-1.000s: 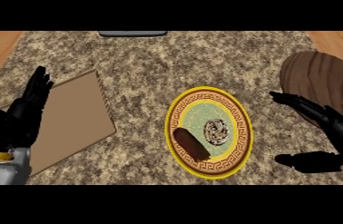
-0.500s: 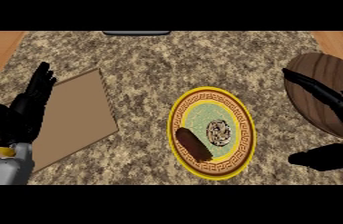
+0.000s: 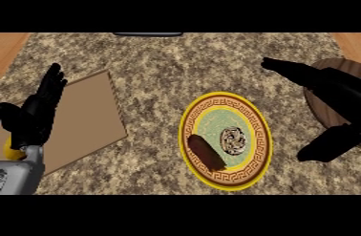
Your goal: Pick the cupcake from the plate and place it in the bowl
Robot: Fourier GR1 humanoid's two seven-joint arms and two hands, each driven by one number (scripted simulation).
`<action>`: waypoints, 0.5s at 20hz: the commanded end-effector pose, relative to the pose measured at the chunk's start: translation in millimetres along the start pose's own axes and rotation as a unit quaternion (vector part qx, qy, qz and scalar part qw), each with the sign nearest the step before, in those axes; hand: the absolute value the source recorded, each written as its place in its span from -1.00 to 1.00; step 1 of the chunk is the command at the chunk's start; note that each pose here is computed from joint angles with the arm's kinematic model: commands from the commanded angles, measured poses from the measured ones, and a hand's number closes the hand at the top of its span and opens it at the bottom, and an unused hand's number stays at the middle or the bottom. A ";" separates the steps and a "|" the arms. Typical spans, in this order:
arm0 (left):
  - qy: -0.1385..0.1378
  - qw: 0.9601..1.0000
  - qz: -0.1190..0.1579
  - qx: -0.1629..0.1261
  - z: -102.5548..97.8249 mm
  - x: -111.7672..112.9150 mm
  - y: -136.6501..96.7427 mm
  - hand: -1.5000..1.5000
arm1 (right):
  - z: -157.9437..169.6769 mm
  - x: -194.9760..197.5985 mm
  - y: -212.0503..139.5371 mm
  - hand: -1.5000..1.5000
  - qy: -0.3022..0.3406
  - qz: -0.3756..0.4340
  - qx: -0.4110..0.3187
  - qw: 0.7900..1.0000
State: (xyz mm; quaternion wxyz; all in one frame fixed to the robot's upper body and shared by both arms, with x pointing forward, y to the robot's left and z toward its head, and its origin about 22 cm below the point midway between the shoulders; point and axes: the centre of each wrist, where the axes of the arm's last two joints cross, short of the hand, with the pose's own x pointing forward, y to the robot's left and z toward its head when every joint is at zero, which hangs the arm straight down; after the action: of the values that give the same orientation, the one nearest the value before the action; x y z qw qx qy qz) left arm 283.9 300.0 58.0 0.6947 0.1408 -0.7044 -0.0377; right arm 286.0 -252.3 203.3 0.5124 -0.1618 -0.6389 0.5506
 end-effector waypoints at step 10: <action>-0.013 1.000 -0.002 0.004 7.7 -6.4 -8.5 0.00 | -76.5 6.8 58.9 -1.00 0.047 0.063 0.207 0.975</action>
State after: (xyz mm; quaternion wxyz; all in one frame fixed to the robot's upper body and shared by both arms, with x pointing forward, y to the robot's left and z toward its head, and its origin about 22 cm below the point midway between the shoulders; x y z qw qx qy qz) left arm 282.8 302.2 54.8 0.6904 0.1445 -0.7078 -0.0380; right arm 320.3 -199.3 172.2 0.5287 -0.1323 -0.5179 0.6594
